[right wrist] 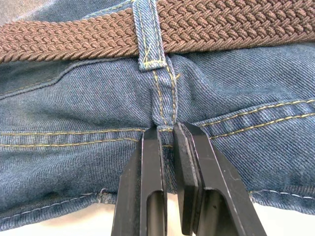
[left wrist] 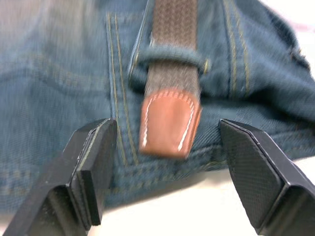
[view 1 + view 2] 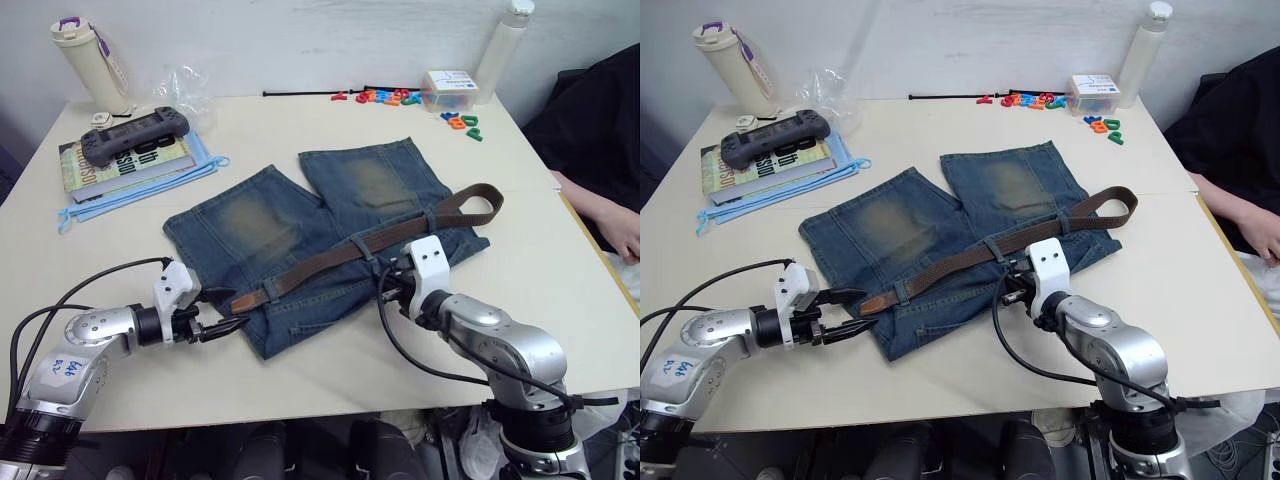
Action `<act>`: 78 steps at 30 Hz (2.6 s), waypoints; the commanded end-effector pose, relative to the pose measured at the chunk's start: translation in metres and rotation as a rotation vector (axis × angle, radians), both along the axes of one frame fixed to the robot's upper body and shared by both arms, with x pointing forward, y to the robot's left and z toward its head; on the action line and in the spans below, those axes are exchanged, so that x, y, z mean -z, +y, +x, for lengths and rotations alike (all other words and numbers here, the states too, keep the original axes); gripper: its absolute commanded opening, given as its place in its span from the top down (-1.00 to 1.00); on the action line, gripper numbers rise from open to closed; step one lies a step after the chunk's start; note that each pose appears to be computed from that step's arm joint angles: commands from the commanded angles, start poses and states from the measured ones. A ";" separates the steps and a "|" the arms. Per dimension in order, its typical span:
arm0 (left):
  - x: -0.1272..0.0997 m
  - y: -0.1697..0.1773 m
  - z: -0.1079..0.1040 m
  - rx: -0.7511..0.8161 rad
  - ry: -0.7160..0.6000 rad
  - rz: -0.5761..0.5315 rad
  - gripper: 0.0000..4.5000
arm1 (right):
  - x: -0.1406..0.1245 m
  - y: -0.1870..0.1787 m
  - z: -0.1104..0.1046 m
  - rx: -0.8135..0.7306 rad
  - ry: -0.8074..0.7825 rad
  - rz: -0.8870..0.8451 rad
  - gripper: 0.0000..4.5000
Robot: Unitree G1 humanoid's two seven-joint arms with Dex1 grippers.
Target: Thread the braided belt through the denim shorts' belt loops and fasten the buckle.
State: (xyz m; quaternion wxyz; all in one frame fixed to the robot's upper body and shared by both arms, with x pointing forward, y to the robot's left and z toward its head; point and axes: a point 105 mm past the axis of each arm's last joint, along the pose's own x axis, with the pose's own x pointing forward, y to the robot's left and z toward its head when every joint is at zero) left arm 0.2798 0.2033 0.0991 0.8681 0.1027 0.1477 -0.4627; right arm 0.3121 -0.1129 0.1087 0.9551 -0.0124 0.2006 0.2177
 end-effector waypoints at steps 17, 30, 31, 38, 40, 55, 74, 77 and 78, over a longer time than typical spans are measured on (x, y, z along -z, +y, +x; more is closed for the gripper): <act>-0.009 -0.015 0.002 0.058 -0.052 -0.034 -0.63 | 0.025 -0.020 -0.002 0.114 0.089 -0.047 1.00; -0.008 -0.013 0.002 0.053 -0.047 -0.009 0.98 | 0.023 -0.022 0.000 0.118 0.084 -0.045 1.00; -0.008 -0.011 0.002 0.045 -0.049 -0.007 0.98 | 0.023 -0.022 0.000 0.118 0.084 -0.045 1.00; -0.009 -0.007 0.003 0.020 -0.069 0.001 0.98 | 0.023 -0.022 0.001 0.114 0.084 -0.042 1.00; -0.010 -0.007 0.003 0.013 -0.074 -0.003 0.98 | 0.023 -0.021 0.001 0.112 0.085 -0.042 1.00; -0.041 0.002 -0.005 -0.021 -0.195 0.029 0.98 | 0.026 -0.016 -0.001 0.104 0.091 -0.031 1.00; -0.027 0.132 -0.032 -0.226 -0.374 0.609 0.98 | 0.024 -0.008 0.004 0.079 0.087 -0.032 1.00; -0.024 0.176 -0.046 -0.348 -0.402 0.703 0.98 | 0.023 -0.007 0.005 0.074 0.085 -0.032 1.00; -0.024 0.187 -0.050 -0.369 -0.410 0.734 0.98 | 0.023 -0.007 0.005 0.073 0.085 -0.031 1.00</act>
